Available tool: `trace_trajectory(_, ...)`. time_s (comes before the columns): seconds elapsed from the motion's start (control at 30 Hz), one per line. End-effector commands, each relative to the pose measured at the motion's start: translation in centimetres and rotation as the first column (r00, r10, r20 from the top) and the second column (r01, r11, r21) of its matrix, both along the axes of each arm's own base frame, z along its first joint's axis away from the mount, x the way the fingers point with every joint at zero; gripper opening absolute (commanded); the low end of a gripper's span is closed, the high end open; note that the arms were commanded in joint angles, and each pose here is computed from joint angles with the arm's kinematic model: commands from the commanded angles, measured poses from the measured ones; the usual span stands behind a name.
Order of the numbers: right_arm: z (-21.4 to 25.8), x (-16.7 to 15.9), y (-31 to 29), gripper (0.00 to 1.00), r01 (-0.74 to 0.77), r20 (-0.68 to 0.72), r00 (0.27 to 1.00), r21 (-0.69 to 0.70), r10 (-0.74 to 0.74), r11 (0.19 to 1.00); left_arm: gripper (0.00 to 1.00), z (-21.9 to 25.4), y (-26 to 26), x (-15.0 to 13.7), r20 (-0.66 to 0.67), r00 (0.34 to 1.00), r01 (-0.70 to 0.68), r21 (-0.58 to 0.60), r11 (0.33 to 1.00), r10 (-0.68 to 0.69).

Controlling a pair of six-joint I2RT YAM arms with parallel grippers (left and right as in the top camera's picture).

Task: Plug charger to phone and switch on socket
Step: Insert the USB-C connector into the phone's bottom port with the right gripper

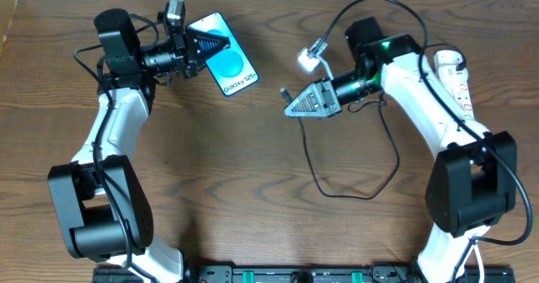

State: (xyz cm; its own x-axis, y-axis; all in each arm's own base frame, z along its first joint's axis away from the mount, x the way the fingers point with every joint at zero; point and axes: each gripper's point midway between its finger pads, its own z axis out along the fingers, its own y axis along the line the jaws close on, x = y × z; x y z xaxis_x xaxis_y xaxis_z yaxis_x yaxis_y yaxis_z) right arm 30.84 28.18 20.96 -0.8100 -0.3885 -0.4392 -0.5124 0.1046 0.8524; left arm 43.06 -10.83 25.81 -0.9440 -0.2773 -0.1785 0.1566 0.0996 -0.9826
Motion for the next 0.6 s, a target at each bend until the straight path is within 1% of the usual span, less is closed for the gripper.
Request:
trace_trajectory(0.0, 1.0, -1.7, 1.9, 0.01, -0.068, 0.005, 0.998, 0.082, 0.068, 0.994, 0.07, 1.6, -0.1, -0.6, 0.018, 0.999, 0.027, -0.012, 1.0, -0.027)
trace_trajectory(0.17, 1.2, -2.2, 3.8, 0.01, -0.088, -0.024, 0.996, 0.081, 0.09, 0.993, 0.07, 2.2, 0.0, -0.4, 0.01, 1.0, 0.017, -0.022, 1.0, -0.017)
trace_trajectory(0.23, 1.4, -2.1, 4.5, 0.01, -0.088, -0.032, 0.995, 0.081, 0.091, 0.993, 0.07, 2.6, 0.0, -0.2, 0.028, 1.0, 0.013, -0.021, 1.0, -0.012)
trace_trajectory(0.5, 2.3, -0.2, 5.8, 0.01, -0.044, -0.055, 0.997, 0.091, 0.049, 0.995, 0.07, 2.8, 0.1, 0.1, 0.045, 0.999, -0.002, -0.016, 1.0, 0.003)
trace_trajectory(0.57, 2.2, 0.2, 6.2, 0.01, -0.028, -0.057, 0.998, 0.074, 0.032, 0.997, 0.07, 2.7, 0.1, 0.1, 0.045, 0.999, -0.005, -0.016, 1.0, 0.006)
